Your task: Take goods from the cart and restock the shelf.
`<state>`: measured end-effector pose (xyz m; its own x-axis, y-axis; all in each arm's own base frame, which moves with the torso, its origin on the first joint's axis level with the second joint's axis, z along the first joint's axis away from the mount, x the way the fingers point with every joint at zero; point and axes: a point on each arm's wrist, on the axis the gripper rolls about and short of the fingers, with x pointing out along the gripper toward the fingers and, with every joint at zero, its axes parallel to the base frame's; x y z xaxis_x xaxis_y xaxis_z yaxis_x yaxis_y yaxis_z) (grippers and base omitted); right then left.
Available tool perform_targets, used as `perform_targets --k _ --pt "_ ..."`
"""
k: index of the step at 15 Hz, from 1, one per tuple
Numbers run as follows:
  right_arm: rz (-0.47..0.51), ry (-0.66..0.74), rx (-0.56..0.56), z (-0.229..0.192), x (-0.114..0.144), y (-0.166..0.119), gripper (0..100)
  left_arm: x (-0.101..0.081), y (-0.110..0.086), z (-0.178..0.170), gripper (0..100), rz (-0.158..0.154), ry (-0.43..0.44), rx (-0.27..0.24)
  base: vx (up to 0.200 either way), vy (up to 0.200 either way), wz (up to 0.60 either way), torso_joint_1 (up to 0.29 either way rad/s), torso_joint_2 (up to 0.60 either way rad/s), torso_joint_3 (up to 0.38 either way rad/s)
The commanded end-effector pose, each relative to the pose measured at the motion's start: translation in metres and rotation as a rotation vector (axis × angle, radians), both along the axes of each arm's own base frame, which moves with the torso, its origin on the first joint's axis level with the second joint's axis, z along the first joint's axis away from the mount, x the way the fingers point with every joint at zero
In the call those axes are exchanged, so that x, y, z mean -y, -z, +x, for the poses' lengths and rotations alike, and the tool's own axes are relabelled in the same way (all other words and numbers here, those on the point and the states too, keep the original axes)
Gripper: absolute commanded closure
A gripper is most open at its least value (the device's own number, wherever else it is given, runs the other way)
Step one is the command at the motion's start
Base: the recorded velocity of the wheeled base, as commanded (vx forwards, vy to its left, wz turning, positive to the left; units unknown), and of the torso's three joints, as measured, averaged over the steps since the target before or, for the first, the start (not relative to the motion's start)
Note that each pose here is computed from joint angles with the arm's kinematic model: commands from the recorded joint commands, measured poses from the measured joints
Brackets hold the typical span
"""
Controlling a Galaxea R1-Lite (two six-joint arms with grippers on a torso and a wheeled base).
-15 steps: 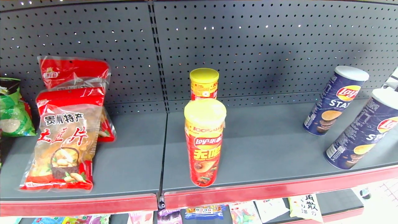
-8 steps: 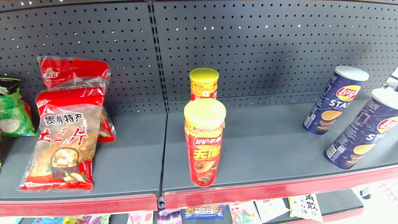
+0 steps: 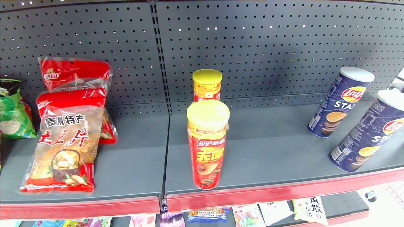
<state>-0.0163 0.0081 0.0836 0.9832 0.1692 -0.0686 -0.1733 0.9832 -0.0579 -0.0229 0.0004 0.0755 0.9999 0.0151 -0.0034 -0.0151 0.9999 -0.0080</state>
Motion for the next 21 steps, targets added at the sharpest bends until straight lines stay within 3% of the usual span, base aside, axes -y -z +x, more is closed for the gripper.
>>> perform_targets --k 1,5,8,11,14,21 --pt "-0.018 -0.016 0.001 0.0 0.0 -0.001 0 0.0 0.0 0.0 0 0.0 0.001 -0.001 0.0 0.0 0.0 0.0 0.0 0.0" --pt "-0.045 0.232 0.036 0.002 0.005 -0.001 0 0.0 0.0 0.0 0 0.0 0.001 0.0 0.0 0.0 0.0 0.0 0.0 0.0" --pt "-0.046 0.206 0.044 0.002 0.004 -0.001 0 0.0 0.0 0.0 0 0.0 0.003 0.0 0.0 0.0 0.0 0.0 0.0 0.0" --pt "-0.023 0.043 0.026 0.001 0.001 0.0 0 0.0 0.0 0.0 0 0.0 0.001 -0.001 0.0 0.0 0.0 0.0 0.0 0.0" --pt "-0.015 0.261 0.013 0.002 0.005 0.002 0 0.0 0.0 0.0 0 0.0 0.001 -0.001 0.0 0.0 0.0 0.0 0.0 0.0" --pt "0.054 0.265 -0.038 0.001 0.006 0.007 0 0.0 0.0 0.0 0 0.002 0.001 -0.001 -0.029 0.0 0.0 0.0 0.0 0.0"
